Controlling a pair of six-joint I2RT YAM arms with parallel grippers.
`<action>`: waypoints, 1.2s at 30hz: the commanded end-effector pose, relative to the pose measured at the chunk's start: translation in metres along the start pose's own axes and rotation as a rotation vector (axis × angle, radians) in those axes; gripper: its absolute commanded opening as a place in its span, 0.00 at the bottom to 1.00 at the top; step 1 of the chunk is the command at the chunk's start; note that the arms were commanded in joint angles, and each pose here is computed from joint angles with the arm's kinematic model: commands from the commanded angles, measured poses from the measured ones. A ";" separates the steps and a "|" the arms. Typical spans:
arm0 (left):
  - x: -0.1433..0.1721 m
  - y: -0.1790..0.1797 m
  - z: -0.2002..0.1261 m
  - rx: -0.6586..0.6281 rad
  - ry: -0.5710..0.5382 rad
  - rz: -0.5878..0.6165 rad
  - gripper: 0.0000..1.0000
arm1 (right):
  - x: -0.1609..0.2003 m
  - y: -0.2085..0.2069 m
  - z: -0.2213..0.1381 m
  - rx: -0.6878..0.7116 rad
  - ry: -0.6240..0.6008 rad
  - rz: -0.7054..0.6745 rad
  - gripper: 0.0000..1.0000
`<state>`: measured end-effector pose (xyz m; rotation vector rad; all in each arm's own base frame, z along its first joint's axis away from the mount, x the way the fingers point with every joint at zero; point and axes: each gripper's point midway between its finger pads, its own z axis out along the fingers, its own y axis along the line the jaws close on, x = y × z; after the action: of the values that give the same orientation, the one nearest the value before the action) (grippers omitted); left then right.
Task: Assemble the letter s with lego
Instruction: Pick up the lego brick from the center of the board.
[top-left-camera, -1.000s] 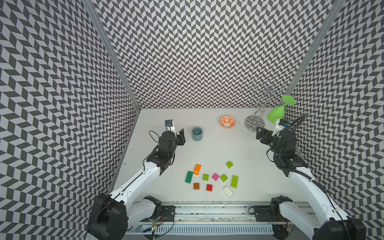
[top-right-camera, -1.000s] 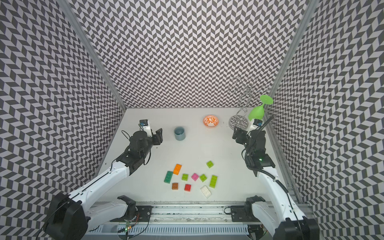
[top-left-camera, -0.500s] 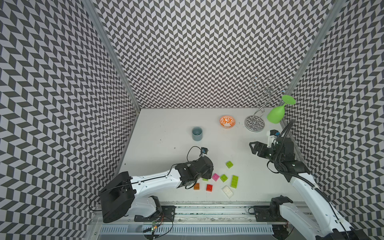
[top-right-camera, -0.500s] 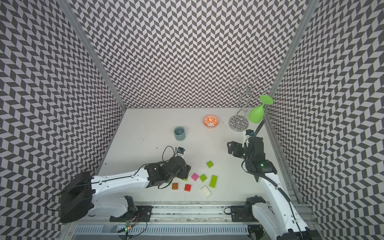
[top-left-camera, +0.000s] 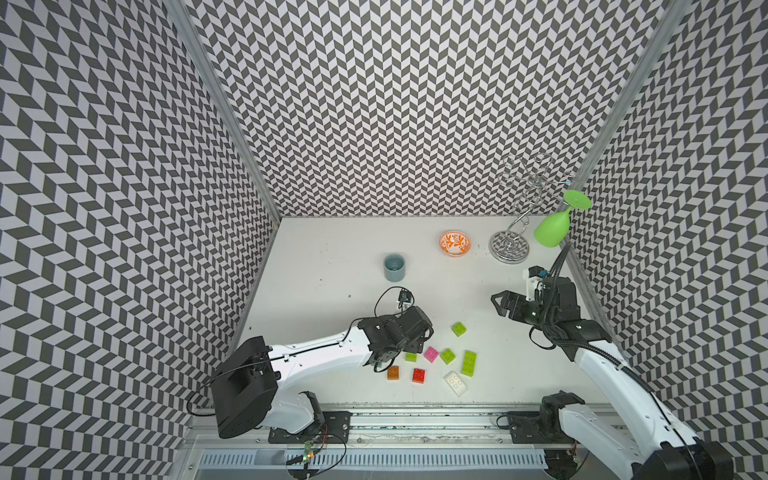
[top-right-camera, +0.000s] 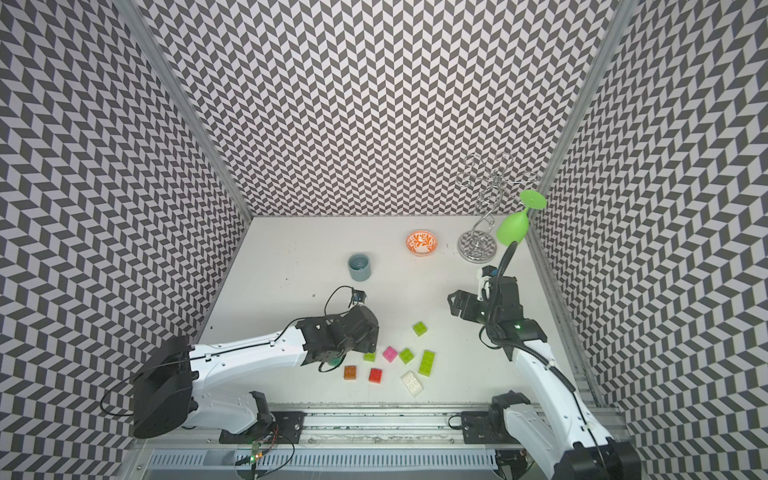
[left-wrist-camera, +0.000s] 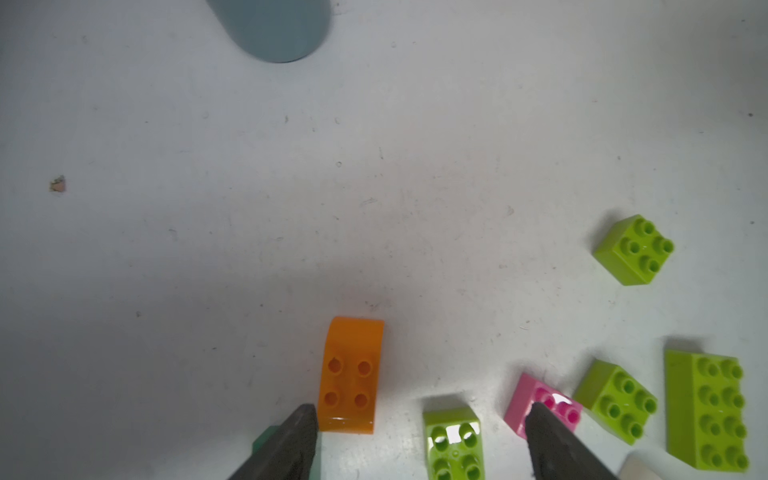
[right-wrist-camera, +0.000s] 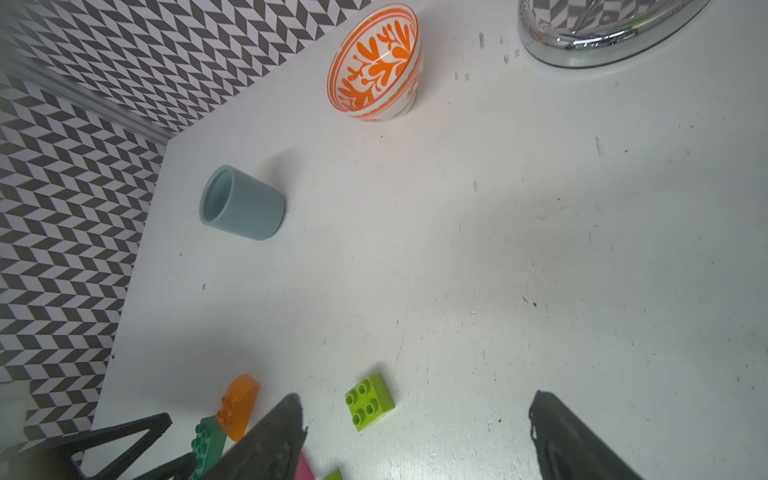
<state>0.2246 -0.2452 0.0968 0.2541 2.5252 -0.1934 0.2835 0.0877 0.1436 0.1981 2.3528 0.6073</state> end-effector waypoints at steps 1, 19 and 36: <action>0.007 0.023 -0.005 -0.036 0.046 -0.004 0.76 | 0.003 0.002 0.007 0.002 0.008 0.000 0.87; 0.062 0.060 0.002 -0.061 0.216 -0.059 0.83 | 0.025 0.021 0.034 0.027 0.115 -0.061 0.90; 0.082 0.072 0.024 -0.143 0.312 -0.037 0.67 | 0.032 0.018 0.040 0.032 0.141 -0.069 0.90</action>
<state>0.1886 -0.1709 0.0281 0.1941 2.8242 -0.0014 0.2739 0.1236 0.0945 0.0968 2.5518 0.5568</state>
